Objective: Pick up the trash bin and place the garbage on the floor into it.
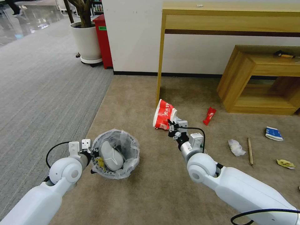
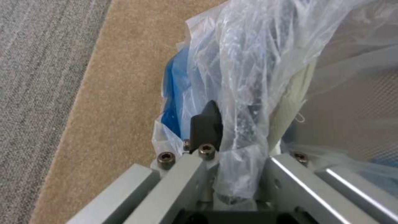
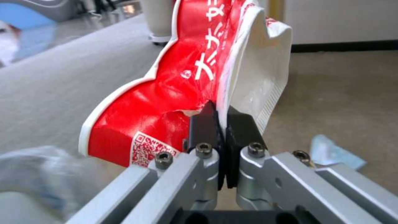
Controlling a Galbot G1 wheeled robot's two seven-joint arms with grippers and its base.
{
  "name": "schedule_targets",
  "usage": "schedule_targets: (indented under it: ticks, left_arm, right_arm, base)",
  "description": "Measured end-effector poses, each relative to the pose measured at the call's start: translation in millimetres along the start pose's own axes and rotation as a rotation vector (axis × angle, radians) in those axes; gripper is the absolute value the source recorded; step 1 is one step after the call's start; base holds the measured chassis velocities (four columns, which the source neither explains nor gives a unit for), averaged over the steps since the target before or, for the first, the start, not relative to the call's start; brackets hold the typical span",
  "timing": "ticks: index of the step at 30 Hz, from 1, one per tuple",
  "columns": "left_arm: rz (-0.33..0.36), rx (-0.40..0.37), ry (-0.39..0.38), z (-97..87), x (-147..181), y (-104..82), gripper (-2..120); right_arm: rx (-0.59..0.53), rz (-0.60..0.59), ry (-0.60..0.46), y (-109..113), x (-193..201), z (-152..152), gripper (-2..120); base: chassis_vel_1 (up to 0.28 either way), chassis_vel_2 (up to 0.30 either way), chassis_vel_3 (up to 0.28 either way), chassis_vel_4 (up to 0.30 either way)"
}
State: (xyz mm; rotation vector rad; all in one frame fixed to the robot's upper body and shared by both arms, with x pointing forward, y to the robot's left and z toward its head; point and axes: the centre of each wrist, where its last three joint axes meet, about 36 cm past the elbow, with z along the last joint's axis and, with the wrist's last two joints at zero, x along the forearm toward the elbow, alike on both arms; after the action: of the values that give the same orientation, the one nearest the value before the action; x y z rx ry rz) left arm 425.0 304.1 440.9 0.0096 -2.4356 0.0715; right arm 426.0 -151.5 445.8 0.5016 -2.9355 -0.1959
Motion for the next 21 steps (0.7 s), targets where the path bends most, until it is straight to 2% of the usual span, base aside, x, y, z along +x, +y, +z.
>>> schedule_targets:
  ticks: [9,17,21]
  left_arm:
    - [0.006,0.018,0.004,1.1,-4.6,-3.7,0]
    - [0.008,0.029,0.006,1.0,-8.4,-5.9,0]
    - [0.01,0.035,0.002,-1.1,-9.3,-8.5,0]
  right_arm:
    - [-0.072,-0.158,0.023,47.0,15.7,-4.7,0]
    - [-0.102,-0.225,0.04,62.0,20.8,-2.9,0]
    - [-0.137,-0.289,0.047,64.1,21.4,10.9,0]
  base:
    - [0.0,0.0,0.0,0.0]
    - [0.0,0.0,0.0,0.0]
    - [0.0,0.0,0.0,0.0]
